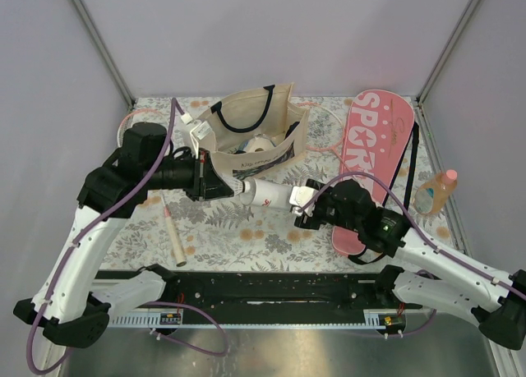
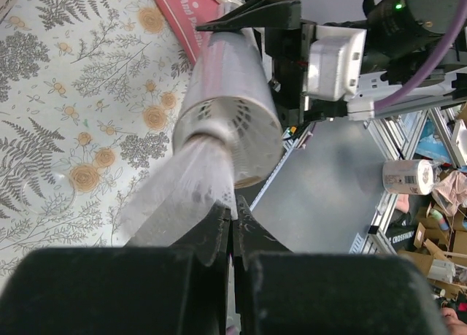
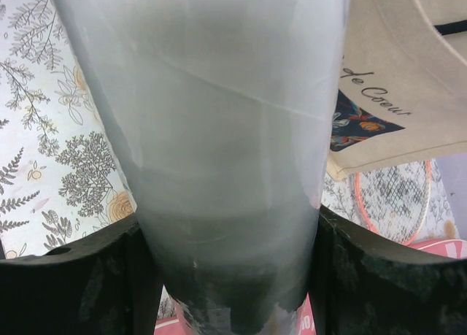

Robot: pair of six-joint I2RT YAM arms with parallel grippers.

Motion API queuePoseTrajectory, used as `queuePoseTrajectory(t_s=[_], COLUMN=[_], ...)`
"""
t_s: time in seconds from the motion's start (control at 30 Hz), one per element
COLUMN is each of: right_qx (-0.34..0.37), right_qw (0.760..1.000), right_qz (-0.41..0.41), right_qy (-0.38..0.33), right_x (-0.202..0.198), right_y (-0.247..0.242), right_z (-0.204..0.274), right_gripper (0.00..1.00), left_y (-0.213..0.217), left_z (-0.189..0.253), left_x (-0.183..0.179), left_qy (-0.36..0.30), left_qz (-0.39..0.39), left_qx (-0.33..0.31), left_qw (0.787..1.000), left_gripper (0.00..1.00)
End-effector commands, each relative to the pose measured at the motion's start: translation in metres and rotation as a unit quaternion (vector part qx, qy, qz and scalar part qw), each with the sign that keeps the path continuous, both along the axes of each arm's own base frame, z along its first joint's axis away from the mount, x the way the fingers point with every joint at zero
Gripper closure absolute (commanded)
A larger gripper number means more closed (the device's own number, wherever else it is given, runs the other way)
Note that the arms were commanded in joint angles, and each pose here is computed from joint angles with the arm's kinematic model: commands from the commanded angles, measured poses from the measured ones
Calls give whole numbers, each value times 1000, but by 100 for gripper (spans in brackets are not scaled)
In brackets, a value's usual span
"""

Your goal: Pack up the badminton gear

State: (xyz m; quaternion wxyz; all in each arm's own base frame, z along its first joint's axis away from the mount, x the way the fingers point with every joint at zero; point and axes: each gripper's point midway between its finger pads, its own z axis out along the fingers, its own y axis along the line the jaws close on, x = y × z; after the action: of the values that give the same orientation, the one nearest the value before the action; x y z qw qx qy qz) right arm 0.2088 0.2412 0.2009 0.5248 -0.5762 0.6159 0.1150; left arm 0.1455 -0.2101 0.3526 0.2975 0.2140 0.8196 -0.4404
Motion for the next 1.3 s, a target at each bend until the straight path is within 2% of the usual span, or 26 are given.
queuePoseTrajectory(t_s=[0.0, 0.17, 0.37, 0.53, 1.0, 1.27], right_qx=[64, 59, 62, 64, 73, 64], right_qw=[997, 997, 997, 997, 996, 996], right_qz=[18, 17, 31, 37, 55, 64], right_qy=[-40, -39, -35, -28, -16, -18], right_x=[0, 0, -2, -2, -4, -4], right_y=[14, 13, 18, 23, 36, 38], right_z=[39, 39, 40, 42, 37, 31], right_gripper=[34, 34, 34, 34, 36, 35], left_y=[2, 2, -13, -21, -52, -59], left_z=[7, 13, 22, 17, -20, -32], left_x=[2, -1, -7, -3, 5, 7], left_qy=[-21, -26, -21, -13, 32, 34], left_qz=[6, 0, -38, -48, -67, -79], left_qx=[3, -4, -54, -68, -68, -60], left_qw=[1000, 1000, 998, 996, 995, 994], left_gripper=[100, 100, 100, 100, 100, 100])
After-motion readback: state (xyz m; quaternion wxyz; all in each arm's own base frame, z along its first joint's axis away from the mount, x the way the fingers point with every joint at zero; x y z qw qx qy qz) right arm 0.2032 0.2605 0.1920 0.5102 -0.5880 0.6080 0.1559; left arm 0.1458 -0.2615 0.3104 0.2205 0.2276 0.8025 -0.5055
